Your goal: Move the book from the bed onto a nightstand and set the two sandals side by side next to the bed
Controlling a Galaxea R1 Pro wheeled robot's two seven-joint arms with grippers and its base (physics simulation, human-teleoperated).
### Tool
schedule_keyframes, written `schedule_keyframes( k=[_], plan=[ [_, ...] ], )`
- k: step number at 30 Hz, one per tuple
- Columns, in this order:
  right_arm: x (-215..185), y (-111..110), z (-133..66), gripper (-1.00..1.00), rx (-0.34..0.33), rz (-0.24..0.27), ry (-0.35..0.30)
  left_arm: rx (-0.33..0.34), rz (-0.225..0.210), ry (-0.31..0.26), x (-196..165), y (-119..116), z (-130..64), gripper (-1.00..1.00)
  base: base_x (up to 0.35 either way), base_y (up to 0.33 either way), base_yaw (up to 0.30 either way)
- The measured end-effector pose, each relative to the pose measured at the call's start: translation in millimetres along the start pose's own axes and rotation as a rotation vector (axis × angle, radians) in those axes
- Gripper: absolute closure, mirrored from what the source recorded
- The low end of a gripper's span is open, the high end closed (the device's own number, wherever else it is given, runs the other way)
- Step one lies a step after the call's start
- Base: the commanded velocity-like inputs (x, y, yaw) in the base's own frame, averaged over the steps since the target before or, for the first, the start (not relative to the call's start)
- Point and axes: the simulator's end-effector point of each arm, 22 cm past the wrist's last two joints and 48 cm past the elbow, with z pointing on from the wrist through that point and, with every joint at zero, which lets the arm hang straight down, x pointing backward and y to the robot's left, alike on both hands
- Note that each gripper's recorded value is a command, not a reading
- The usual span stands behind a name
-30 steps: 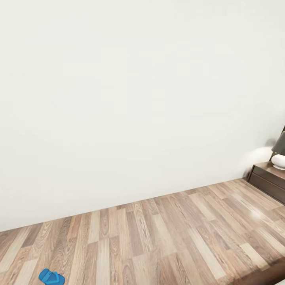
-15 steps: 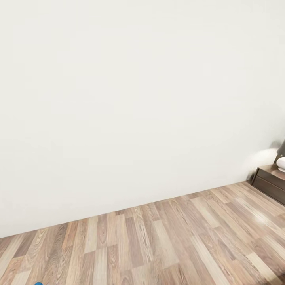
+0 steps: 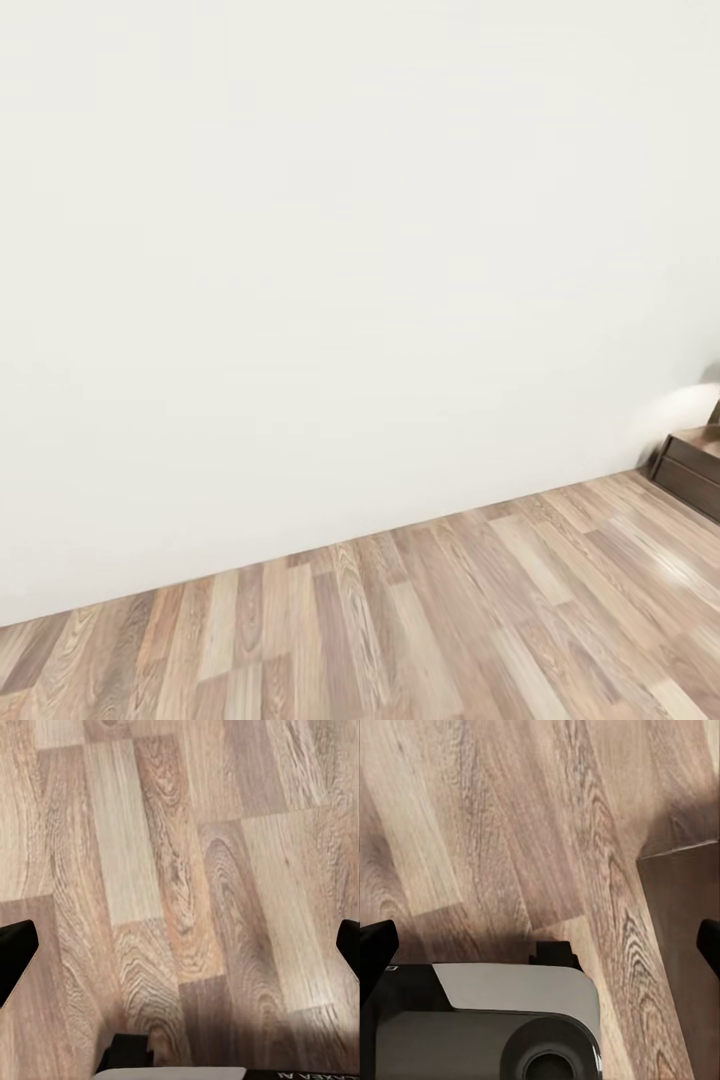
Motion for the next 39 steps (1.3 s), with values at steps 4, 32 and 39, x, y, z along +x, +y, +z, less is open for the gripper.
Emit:
schedule_keyframes(
  k=[4, 32, 39],
  plan=[
    [0, 0, 0.0, -1.0, 0.0, 0.0, 0.0, 0.002, 0.002, 0.007, 5, -1, -0.4, -1.0, 0.319, 0.0, 0.0],
    [0, 0, 0.1, -1.0, 0.0, -0.001, 0.0, 0.005, 0.003, 0.017, 11, -4, -0.8, -1.0, 0.311, -0.035, 0.213],
    [0, 0, 0.2, -1.0, 0.0, -0.001, 0.0, 0.005, 0.003, 0.017, 10, -4, -0.6, -1.0, 0.124, -0.063, 0.293]
  ],
)
